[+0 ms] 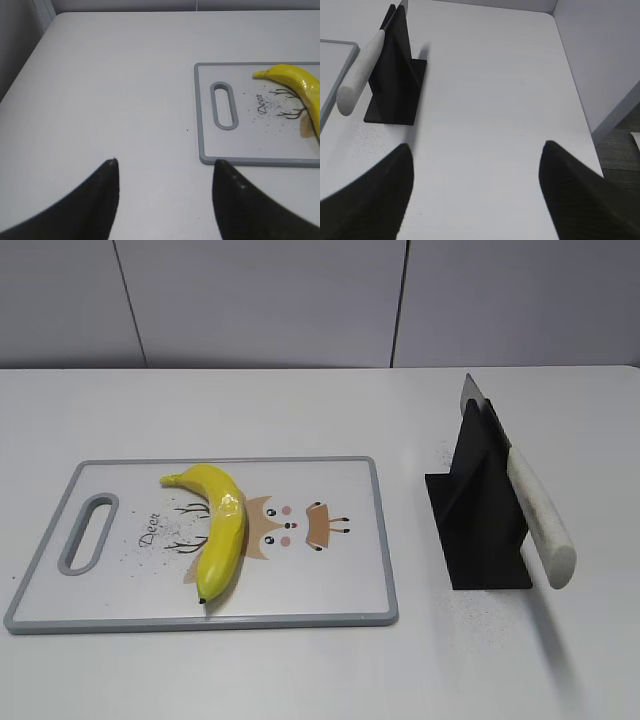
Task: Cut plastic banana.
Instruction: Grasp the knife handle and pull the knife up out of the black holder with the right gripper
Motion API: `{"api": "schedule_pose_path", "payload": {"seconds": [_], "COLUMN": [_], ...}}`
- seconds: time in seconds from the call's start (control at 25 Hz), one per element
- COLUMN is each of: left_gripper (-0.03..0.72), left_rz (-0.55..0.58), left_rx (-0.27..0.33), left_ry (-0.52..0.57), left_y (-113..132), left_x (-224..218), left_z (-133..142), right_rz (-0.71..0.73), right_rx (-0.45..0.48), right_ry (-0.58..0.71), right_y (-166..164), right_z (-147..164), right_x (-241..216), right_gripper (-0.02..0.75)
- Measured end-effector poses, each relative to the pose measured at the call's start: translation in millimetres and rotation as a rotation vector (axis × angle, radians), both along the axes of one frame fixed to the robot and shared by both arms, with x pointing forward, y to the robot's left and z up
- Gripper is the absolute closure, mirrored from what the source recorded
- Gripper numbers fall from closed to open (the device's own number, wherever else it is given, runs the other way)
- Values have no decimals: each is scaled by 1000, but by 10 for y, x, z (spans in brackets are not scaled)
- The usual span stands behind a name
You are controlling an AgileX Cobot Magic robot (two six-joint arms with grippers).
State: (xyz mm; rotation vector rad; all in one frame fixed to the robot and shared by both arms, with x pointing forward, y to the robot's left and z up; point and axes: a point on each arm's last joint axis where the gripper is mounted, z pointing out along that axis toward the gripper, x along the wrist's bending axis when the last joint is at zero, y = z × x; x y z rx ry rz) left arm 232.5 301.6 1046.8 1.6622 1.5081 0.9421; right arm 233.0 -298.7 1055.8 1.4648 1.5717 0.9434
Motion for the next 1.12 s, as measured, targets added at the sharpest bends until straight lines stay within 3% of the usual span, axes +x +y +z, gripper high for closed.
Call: {"api": "schedule_pose_path", "payload": {"seconds": [0.6, 0.92, 1.12], "left_gripper": [135, 141, 145], "left_rz": [0, 0, 0], "left_rx": [0, 0, 0], "left_ry": [0, 0, 0], "left_y": [0, 0, 0], "left_x": [0, 0, 0], "left_z": [0, 0, 0], "right_rz": [-7, -22, 0], "right_rx": [-9, -31, 0], "right_ry": [0, -3, 72], "right_y": [-9, -31, 1], "right_z": [0, 27, 163], "right_x": [0, -15, 101], "right_gripper": [146, 197, 230]}}
